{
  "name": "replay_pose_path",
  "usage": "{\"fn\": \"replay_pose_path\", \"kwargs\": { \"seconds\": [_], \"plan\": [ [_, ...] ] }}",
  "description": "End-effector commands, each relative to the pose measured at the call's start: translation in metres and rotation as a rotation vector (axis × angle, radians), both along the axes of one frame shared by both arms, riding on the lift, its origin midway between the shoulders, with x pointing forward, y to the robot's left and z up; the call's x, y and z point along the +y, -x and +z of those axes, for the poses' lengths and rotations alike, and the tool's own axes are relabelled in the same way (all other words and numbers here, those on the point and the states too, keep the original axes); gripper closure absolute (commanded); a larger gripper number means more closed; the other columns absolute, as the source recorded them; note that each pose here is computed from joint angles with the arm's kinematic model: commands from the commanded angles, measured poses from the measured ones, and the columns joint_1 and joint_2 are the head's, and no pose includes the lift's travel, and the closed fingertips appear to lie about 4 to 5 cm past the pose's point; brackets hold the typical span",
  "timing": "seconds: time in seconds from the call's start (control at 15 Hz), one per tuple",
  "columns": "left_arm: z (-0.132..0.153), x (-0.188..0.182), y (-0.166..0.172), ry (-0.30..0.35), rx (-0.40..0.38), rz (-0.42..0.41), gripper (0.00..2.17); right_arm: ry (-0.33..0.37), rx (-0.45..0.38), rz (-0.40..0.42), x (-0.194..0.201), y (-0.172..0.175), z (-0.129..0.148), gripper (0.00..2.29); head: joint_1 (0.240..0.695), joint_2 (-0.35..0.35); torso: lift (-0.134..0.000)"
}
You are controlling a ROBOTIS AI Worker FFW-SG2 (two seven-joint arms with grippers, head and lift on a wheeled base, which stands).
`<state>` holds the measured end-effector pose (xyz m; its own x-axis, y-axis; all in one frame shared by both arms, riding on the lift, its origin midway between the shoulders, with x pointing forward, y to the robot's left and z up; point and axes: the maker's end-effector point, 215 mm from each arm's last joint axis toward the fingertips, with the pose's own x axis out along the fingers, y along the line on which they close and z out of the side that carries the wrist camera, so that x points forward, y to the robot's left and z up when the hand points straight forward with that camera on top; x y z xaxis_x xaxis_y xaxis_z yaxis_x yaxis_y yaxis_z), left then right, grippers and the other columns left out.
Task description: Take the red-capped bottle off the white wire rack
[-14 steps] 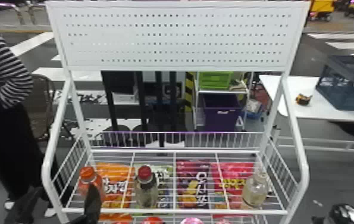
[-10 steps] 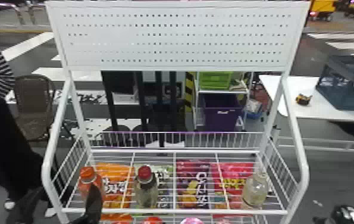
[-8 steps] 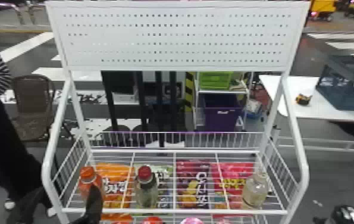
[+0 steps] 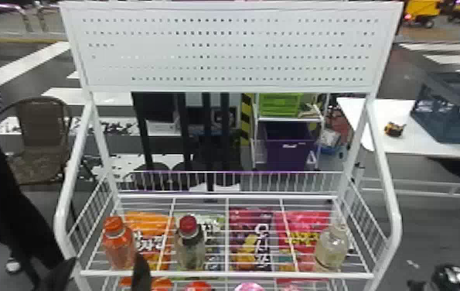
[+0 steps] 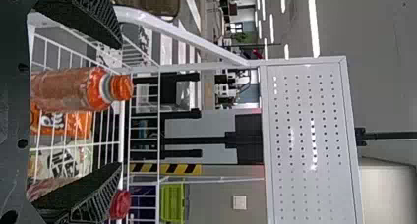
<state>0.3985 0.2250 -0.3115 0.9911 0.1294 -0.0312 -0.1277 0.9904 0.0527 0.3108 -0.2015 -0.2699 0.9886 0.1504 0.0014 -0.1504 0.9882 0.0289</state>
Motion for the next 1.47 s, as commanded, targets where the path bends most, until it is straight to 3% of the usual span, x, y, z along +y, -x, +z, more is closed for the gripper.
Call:
{"fn": "replay_pose_path", "kwargs": {
  "seconds": [0.0, 0.27, 0.6, 0.93, 1.4],
  "plan": [
    [-0.030, -0.035, 0.003, 0.026, -0.019, -0.052, 0.03, 0.000, -0.003, -0.002, 0.000, 0.000, 0.001, 1.21, 0.499, 0.000, 0.000],
    [-0.081, -0.077, -0.007, 0.050, 0.011, -0.107, 0.03, -0.001, -0.003, -0.003, -0.001, 0.003, 0.002, 1.21, 0.499, 0.000, 0.000],
    [-0.108, -0.100, -0.046, 0.058, 0.011, -0.131, 0.03, -0.001, -0.027, -0.004, -0.001, 0.010, 0.008, 1.21, 0.499, 0.000, 0.000],
    [-0.123, -0.104, -0.089, 0.055, 0.002, -0.139, 0.03, 0.000, -0.062, -0.009, -0.002, 0.020, 0.017, 1.19, 0.499, 0.000, 0.000],
    [-0.113, -0.108, -0.134, 0.029, -0.019, -0.145, 0.03, 0.000, -0.059, -0.009, -0.002, 0.020, 0.014, 1.19, 0.499, 0.000, 0.000]
  ]
}}
